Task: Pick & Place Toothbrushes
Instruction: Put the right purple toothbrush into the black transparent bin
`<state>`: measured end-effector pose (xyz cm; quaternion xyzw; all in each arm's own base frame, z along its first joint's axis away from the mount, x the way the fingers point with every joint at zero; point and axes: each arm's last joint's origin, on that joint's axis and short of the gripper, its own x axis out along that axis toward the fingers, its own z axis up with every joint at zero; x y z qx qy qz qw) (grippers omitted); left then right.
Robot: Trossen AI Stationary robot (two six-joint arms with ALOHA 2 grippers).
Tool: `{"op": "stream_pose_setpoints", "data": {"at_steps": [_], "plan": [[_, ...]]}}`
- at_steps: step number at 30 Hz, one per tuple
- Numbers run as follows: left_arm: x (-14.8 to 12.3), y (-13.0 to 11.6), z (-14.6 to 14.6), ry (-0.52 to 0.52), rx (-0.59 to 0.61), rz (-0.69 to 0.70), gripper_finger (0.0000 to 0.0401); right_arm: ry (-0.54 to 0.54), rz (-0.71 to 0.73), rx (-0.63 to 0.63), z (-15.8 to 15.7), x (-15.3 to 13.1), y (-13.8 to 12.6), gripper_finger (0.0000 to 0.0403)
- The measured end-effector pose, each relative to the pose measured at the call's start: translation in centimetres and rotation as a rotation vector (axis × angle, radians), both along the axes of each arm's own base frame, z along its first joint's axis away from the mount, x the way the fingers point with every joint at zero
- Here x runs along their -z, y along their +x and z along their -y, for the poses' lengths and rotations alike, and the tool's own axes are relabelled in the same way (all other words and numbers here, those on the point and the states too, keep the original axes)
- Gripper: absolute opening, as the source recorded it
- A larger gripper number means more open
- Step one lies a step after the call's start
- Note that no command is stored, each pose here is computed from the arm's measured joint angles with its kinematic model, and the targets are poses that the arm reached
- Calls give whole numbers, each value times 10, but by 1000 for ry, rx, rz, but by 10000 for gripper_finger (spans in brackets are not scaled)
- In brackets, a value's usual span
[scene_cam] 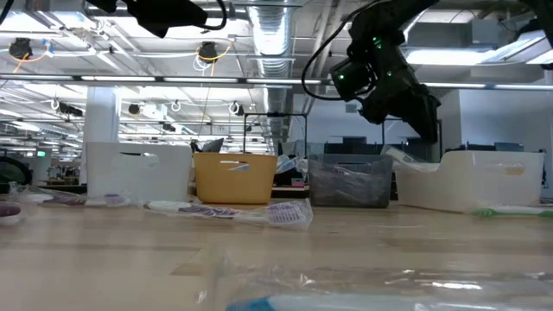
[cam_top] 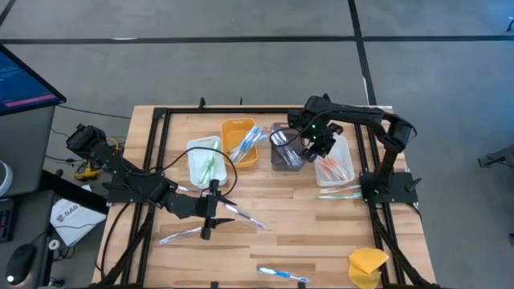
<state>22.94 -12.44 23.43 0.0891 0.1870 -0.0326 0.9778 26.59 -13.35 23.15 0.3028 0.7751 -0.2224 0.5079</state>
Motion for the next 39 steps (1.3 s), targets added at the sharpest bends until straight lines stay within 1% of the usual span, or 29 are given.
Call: {"op": "stream_pose_setpoints", "data": {"at_steps": [3,7,10,13,17,20,22,26,29,33,37,39], "plan": [[0,0,0,-7,-3,0,209,-30,1,-4,1,-5,-4,86],[0,0,0,-9,-4,-1,209,-71,63,4,-4,-25,-13,83],[0,0,0,3,1,-2,209,-125,141,33,-14,-46,-21,82],[4,0,0,66,20,-32,209,-190,266,37,-29,-69,-29,81],[15,2,0,114,22,-92,209,-300,469,-56,-56,-99,-37,81],[27,7,1,134,13,-137,209,-400,632,-189,-79,-116,-41,81],[37,12,1,155,7,-173,209,-443,741,-269,-94,-121,-44,81],[58,21,-3,194,-17,-247,209,-456,953,-413,-122,-121,-50,81],[69,27,-8,203,-32,-288,209,-444,1061,-480,-139,-112,-54,81],[76,34,-17,154,-5,-331,209,-412,1134,-540,-156,-89,-56,81],[83,38,-25,147,-24,-358,209,-379,1177,-599,-172,-64,-53,81],[87,40,-28,135,-13,-382,209,-366,1202,-621,-179,-54,-50,81]]}}
